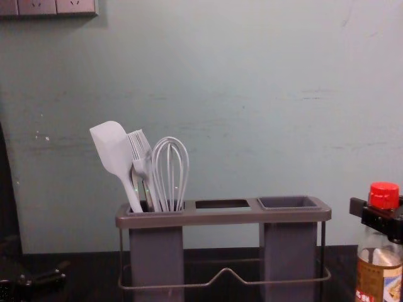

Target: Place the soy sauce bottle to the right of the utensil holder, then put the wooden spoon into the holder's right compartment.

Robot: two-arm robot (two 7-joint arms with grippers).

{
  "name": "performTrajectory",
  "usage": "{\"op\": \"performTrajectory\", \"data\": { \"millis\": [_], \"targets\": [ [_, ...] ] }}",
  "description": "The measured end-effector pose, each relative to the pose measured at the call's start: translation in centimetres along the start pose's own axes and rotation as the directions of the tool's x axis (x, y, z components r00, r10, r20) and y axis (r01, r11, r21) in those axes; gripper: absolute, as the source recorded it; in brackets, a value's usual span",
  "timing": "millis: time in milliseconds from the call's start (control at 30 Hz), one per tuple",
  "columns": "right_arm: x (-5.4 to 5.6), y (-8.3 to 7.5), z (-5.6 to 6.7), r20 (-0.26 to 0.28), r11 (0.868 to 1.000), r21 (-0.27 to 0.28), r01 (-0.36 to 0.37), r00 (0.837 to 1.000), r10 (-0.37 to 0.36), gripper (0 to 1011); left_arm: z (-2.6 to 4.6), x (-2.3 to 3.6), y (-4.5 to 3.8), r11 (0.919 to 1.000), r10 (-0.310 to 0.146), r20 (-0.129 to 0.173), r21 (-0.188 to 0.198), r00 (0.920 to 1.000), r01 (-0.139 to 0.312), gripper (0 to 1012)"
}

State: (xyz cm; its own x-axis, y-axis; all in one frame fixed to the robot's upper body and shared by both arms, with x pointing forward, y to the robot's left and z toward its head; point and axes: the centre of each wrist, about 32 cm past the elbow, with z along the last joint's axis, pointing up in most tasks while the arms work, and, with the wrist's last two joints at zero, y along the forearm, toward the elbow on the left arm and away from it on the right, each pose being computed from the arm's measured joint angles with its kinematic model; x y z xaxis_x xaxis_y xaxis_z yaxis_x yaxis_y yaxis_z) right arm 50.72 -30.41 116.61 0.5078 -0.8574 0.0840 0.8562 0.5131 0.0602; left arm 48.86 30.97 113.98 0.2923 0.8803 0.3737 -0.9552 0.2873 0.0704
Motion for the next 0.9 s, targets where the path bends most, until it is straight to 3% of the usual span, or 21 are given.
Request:
{"op": "performTrajectory", "data": {
  "millis": [900],
  "targets": [
    [-0.1, 2.4, -1.1, -0.023, 0.999, 0.012, -0.032, 0.999, 0.033, 369, 0.00, 0.00, 0.00, 1.0000, 0.000, 0.000, 0.000, 1.0000, 0.000, 1005]
  ]
}}
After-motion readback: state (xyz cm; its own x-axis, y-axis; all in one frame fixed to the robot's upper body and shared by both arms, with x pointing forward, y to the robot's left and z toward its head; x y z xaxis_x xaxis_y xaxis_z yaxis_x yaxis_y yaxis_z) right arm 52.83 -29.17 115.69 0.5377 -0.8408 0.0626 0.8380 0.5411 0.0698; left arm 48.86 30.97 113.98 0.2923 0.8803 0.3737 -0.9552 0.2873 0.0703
